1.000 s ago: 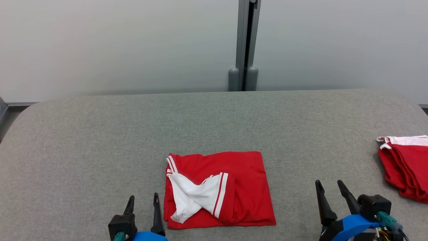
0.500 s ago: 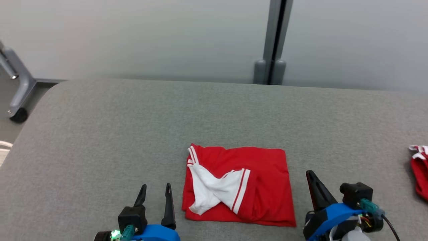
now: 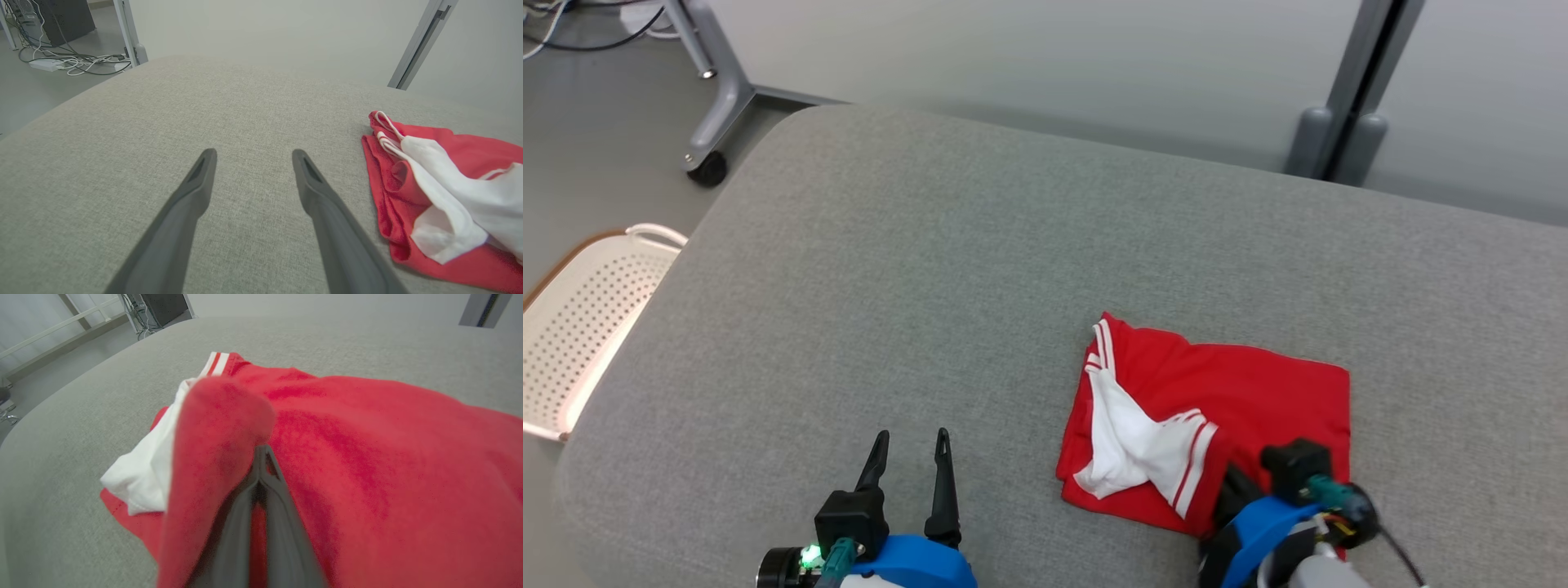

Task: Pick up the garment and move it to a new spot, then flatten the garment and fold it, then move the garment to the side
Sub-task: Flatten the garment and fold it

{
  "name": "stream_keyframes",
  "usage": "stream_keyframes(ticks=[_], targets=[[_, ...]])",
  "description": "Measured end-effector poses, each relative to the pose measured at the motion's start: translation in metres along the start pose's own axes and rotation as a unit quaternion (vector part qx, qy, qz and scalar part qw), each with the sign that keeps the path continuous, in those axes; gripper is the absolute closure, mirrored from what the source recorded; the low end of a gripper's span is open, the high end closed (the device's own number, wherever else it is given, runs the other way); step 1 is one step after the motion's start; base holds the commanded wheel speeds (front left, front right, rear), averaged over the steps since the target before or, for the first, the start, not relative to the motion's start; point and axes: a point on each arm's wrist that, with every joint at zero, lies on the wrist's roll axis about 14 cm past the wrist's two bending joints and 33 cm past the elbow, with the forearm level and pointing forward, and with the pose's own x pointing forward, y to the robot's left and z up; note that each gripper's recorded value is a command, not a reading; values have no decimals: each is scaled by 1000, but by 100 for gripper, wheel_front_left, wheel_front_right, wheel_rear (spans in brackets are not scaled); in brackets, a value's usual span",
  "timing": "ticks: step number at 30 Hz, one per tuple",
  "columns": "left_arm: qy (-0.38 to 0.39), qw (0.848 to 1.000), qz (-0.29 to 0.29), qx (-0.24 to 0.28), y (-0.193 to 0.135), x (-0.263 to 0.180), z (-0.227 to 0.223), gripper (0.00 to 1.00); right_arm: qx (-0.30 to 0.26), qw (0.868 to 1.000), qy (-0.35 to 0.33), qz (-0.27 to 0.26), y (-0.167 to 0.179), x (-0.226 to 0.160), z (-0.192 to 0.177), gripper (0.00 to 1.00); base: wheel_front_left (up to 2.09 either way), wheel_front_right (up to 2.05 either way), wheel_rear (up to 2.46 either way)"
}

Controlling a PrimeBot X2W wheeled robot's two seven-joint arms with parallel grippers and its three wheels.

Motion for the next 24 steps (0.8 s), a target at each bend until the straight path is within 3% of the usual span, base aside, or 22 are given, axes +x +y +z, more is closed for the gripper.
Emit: stream_keyframes(ticks=[8, 12, 18, 24], targets=[[-6, 1000, 5, -7, 1, 1, 5, 0, -42, 988, 66, 137, 77, 2, -42, 100, 0, 0, 0], [-6, 1000, 4, -8, 0, 2, 6, 0, -51, 982, 78, 165, 89, 1, -46, 100, 0, 0, 0], [-13, 1000, -7, -3, -8, 8, 11, 0, -30, 990, 29, 134, 67, 9, -12, 100, 0, 0, 0], [-17, 999, -29, 0, -20, 11, 13, 0, 5, 999, -47, 17, -2, -3, 34, 100, 0, 0, 0]])
